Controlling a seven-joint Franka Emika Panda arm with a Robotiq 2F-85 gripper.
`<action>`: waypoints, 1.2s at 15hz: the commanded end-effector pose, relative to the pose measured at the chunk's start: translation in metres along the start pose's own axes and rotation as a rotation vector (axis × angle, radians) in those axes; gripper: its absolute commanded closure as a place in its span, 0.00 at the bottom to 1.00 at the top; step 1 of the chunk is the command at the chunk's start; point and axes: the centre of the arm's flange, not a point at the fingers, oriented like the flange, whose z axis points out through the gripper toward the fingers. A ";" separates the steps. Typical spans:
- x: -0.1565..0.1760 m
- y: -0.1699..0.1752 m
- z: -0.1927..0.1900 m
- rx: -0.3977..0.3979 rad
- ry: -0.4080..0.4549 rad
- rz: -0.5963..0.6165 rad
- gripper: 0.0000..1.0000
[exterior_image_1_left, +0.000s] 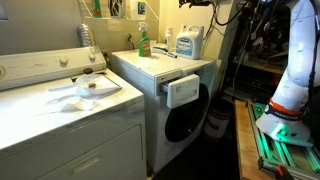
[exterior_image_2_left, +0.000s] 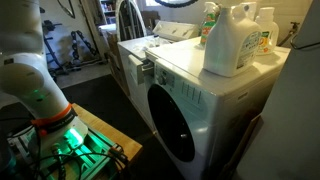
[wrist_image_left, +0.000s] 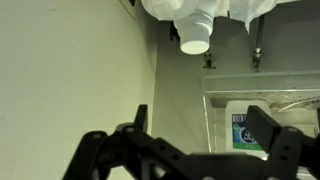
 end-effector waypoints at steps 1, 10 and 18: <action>-0.020 0.001 0.029 -0.003 -0.078 0.013 0.01; -0.058 0.006 0.074 -0.088 -0.233 0.007 0.00; -0.071 0.011 0.089 -0.110 -0.284 0.016 0.00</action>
